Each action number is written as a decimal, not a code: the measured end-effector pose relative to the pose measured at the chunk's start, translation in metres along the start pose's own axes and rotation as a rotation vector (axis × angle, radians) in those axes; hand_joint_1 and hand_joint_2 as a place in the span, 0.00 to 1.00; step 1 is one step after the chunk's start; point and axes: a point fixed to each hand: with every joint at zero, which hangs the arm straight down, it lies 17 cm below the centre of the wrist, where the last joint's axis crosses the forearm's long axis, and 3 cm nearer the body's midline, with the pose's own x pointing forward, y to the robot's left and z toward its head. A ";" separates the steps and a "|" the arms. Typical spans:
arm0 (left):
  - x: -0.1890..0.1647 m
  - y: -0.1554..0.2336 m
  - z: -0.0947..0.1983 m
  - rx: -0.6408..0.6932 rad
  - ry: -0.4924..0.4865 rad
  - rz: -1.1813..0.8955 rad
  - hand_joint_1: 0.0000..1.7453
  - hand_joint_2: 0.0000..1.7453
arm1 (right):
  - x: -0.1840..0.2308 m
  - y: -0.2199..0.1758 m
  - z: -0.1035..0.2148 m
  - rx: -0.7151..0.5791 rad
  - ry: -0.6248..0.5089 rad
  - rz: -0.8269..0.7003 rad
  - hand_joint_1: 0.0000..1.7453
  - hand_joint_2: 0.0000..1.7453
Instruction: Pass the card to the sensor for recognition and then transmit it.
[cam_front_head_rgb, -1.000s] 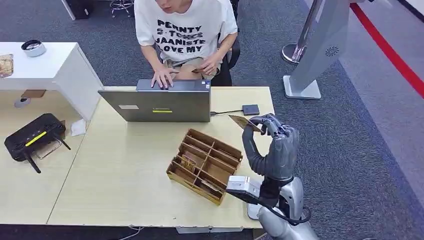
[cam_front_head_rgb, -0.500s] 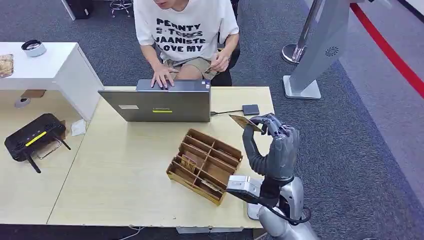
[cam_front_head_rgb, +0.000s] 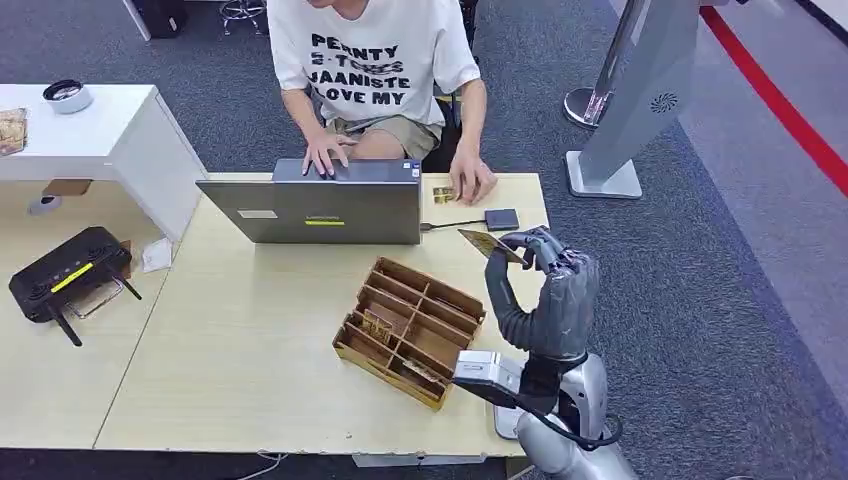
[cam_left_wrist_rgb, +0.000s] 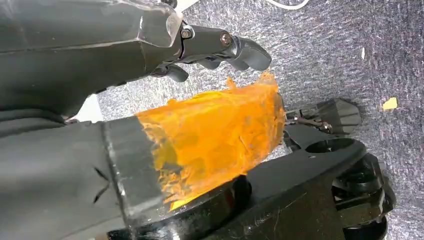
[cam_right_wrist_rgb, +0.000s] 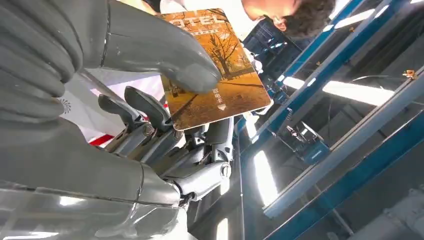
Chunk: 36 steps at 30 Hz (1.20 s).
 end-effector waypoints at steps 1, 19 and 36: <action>0.000 0.000 0.000 0.000 0.000 0.000 0.00 0.00 | 0.000 0.000 0.000 0.000 0.000 0.000 1.00 1.00; 0.000 0.000 0.000 0.000 0.000 0.000 0.00 0.00 | 0.000 0.000 0.000 -0.001 0.001 0.001 1.00 1.00; 0.036 -0.003 0.005 -0.036 0.004 -0.217 0.00 0.00 | -0.039 0.139 -0.098 0.309 -0.439 0.773 1.00 1.00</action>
